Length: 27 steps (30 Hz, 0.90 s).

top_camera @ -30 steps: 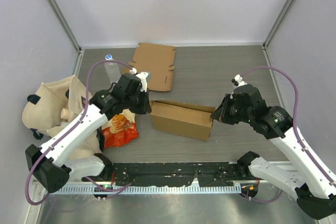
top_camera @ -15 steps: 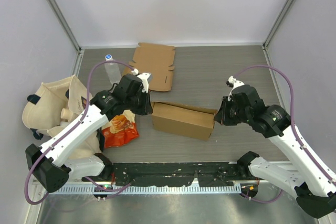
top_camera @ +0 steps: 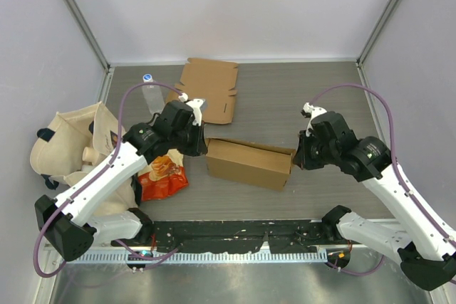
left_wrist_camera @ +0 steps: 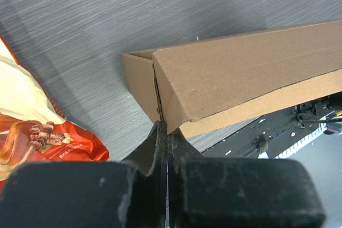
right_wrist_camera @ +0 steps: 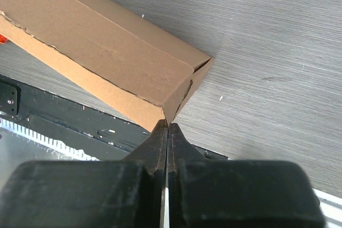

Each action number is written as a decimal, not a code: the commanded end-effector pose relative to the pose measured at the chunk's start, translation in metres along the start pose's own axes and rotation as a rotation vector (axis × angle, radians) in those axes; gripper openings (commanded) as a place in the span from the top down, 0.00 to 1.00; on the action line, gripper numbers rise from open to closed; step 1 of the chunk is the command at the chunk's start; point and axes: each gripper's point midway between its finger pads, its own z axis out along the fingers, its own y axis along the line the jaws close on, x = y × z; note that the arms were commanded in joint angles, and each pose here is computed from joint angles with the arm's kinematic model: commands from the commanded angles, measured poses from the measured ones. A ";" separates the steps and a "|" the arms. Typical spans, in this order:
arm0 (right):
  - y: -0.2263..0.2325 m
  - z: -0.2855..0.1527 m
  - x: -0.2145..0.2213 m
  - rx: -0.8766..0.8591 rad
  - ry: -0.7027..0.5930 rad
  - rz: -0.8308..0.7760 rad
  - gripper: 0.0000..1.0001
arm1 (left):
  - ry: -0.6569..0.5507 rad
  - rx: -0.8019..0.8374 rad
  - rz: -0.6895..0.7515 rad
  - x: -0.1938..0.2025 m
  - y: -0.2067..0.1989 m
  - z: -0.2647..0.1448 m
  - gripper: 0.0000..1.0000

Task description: Fold the paper box

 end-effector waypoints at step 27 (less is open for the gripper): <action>0.016 -0.031 0.001 -0.142 -0.126 0.077 0.24 | -0.097 -0.024 -0.071 0.032 0.023 0.009 1.00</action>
